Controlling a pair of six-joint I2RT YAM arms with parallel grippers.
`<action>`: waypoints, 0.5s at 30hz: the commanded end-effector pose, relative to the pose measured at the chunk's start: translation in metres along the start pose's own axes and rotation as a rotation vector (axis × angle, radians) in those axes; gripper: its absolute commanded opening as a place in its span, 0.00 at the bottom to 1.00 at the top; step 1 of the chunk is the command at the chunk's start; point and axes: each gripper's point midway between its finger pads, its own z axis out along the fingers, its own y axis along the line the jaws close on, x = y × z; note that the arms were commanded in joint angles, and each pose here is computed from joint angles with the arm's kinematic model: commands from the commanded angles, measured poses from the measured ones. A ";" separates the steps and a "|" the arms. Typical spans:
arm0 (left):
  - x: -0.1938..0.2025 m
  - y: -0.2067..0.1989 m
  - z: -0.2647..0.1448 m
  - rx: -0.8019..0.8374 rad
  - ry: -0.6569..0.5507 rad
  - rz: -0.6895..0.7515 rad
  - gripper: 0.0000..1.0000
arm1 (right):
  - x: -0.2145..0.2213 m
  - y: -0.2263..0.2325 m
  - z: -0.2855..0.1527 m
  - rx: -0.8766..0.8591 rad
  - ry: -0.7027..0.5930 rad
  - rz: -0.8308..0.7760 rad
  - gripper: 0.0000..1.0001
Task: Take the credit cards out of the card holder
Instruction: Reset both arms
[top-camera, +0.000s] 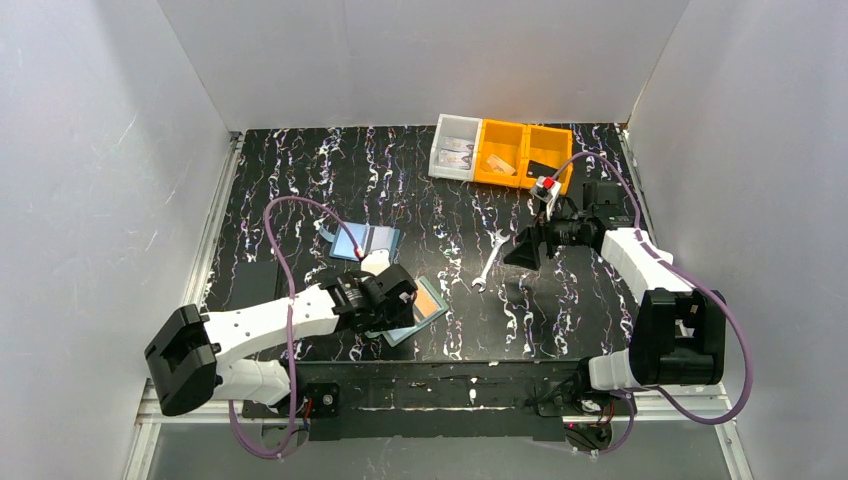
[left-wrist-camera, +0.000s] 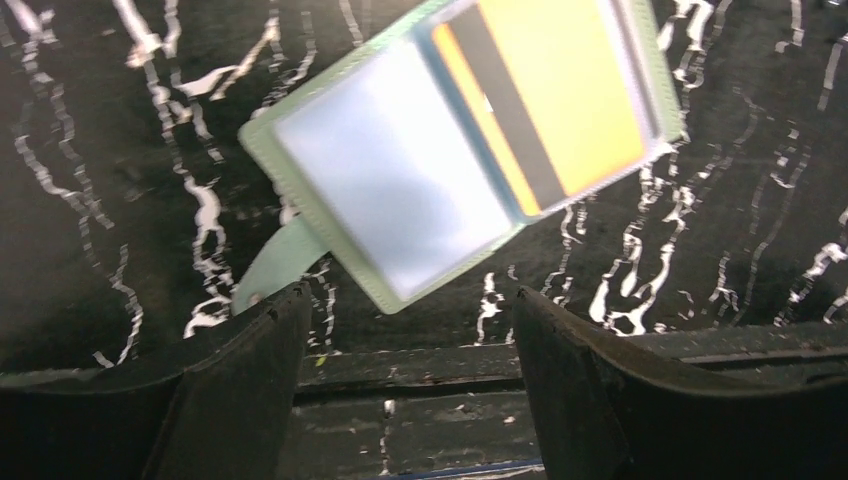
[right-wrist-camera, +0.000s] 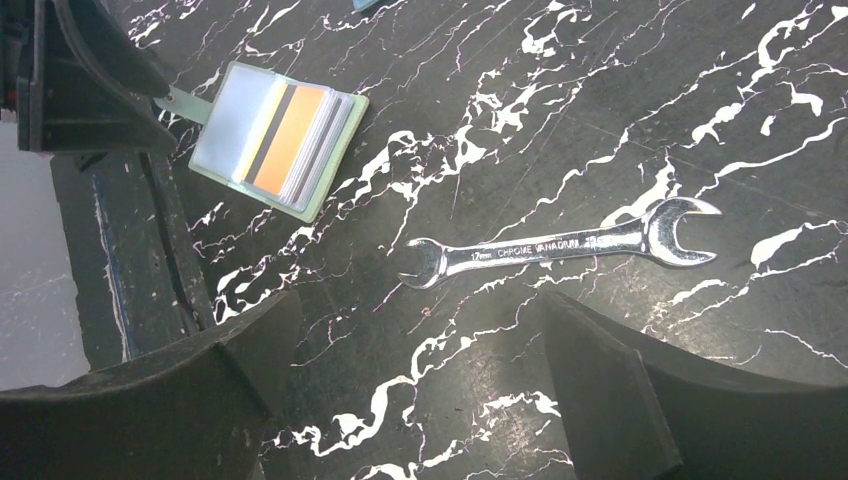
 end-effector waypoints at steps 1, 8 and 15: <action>-0.016 0.034 -0.020 -0.146 -0.073 -0.024 0.72 | -0.013 0.001 0.000 -0.011 -0.012 -0.039 0.98; -0.030 0.039 -0.023 -0.047 -0.070 0.077 0.86 | -0.013 -0.003 -0.004 0.023 0.008 -0.073 0.98; -0.070 0.041 -0.040 0.188 -0.178 0.025 0.98 | -0.015 -0.013 -0.016 0.091 0.001 -0.101 0.98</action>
